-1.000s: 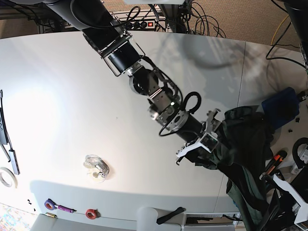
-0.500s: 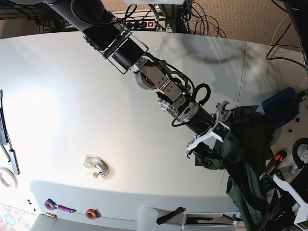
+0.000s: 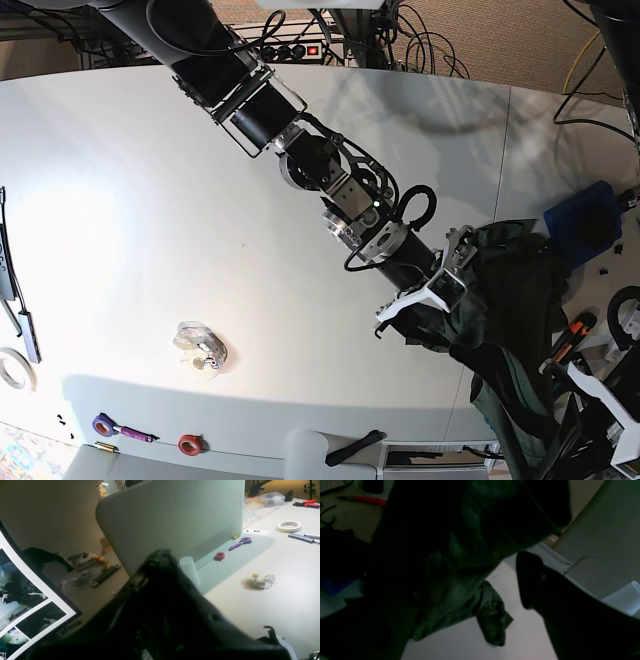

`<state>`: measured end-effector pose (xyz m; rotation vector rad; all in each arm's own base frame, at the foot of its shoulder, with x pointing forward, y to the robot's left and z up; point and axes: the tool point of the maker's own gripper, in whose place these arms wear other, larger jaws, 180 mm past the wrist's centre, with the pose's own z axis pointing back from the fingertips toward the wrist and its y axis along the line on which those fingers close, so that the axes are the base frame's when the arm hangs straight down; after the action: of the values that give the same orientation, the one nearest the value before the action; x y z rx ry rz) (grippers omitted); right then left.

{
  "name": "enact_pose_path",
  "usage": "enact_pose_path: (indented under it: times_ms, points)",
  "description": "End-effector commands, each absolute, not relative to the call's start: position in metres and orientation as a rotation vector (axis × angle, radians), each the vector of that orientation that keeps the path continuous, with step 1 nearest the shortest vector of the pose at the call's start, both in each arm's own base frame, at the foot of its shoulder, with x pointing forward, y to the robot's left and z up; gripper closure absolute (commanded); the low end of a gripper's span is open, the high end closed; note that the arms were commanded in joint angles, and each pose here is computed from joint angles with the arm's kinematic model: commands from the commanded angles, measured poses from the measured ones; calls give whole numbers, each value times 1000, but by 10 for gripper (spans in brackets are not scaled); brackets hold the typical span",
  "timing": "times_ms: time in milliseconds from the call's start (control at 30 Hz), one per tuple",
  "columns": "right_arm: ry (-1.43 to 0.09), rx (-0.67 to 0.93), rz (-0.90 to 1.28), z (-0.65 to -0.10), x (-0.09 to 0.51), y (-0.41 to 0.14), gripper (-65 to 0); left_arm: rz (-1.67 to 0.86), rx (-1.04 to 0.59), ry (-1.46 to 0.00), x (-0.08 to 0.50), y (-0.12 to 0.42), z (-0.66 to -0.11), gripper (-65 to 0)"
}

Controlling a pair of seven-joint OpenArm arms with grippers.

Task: Layout the t-shirt on the table in an organized manner, then fold the t-shirt properly
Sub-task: 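Hold the t-shirt raised with both grippers, letting it hang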

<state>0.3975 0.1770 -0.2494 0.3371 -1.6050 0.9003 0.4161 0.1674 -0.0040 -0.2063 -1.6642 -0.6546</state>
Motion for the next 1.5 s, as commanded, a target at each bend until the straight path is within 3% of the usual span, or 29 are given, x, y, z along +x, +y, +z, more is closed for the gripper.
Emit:
enact_pose_path:
  times_ms: [0,567,633,767,800,1133,1467]
  points:
    - [-1677,353,885,-224,402,182,-434,-653,-199,-1742,412,170,21,0]
    - [-1680,321,917,-235,421,177,-431,-647,-248,-1754,412,159,19,0]
    - [-1681,328,922,-234,420,178,-374,-647,-248,-1754,412,159,19,0]
    - [-1652,359,957,-239,415,183,-41,-647,-248,-1755,412,159,19,0]
    - [-1652,359,957,-239,415,183,0,-647,-248,-1754,412,159,19,0]
    - [-1634,346,952,-242,415,182,0,-647,-247,-1754,412,160,19,0]
    - [-1710,483,925,-194,343,198,0,-648,-229,-1752,413,161,18,0]
